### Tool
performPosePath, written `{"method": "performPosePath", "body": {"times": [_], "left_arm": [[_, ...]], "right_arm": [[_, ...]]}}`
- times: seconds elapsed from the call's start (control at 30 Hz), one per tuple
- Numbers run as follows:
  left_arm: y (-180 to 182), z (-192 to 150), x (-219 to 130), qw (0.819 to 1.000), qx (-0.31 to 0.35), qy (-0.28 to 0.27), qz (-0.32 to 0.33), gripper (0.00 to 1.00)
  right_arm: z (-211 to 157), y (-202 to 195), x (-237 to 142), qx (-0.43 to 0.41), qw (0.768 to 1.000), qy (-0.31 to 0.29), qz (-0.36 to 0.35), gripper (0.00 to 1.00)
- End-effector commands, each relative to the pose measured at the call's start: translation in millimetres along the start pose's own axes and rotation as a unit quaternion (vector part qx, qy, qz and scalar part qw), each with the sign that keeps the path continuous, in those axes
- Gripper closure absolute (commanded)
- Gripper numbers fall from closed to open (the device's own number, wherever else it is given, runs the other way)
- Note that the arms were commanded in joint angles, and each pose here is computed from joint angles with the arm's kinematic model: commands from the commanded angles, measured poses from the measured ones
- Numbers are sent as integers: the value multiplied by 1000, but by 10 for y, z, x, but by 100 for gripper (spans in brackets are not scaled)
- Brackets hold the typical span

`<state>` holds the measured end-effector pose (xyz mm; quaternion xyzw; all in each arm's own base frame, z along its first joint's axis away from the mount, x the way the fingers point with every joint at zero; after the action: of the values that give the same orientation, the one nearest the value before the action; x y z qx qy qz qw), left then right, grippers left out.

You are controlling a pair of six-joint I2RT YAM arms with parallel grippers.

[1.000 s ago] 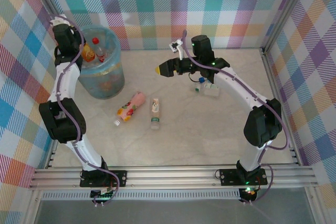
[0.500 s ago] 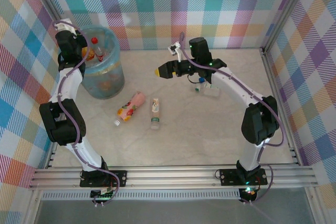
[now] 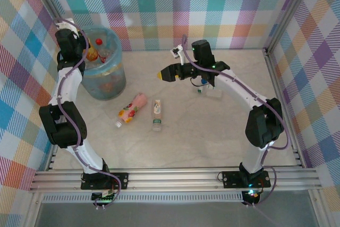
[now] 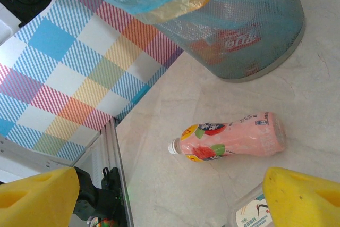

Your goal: Put the plastic bottles in the bin

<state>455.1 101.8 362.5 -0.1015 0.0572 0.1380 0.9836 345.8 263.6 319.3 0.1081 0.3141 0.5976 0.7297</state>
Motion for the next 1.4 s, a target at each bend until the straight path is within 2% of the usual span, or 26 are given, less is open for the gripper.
{"method": "performPosePath", "body": {"times": [0.0,0.23,0.53,0.7,0.97,1.37], "left_arm": [[12,46,-154,999,-20,48,-7,100],[-67,318,-387,999,-31,16,-34,100],[-164,384,-546,998,-35,15,-57,100],[-152,146,-510,997,-34,51,-54,100],[-51,-398,-177,991,-8,131,-24,100],[35,-957,-9,980,10,199,-18,100]], "right_arm": [[92,181,-95,-29,999,-13,12,11],[36,165,-89,-15,1000,-8,12,11],[23,173,-100,-10,1000,-8,13,11],[-7,154,-87,-5,1000,-6,12,11],[-54,154,-82,0,1000,3,13,11],[-159,143,-93,-1,1000,11,2,11]]}}
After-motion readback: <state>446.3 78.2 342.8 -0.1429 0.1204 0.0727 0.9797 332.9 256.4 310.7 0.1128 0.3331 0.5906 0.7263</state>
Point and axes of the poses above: each hand's point on the last joint's axis, 136 mm out from that joint toward the fingers, its own x axis out along the fingers, its own y axis along the line the jaws close on, z = x × y, the point moved 10 cm from there along -x, back along the fingers, and after that the axes turned 9 degrees about -x, right-handed, at the moved point
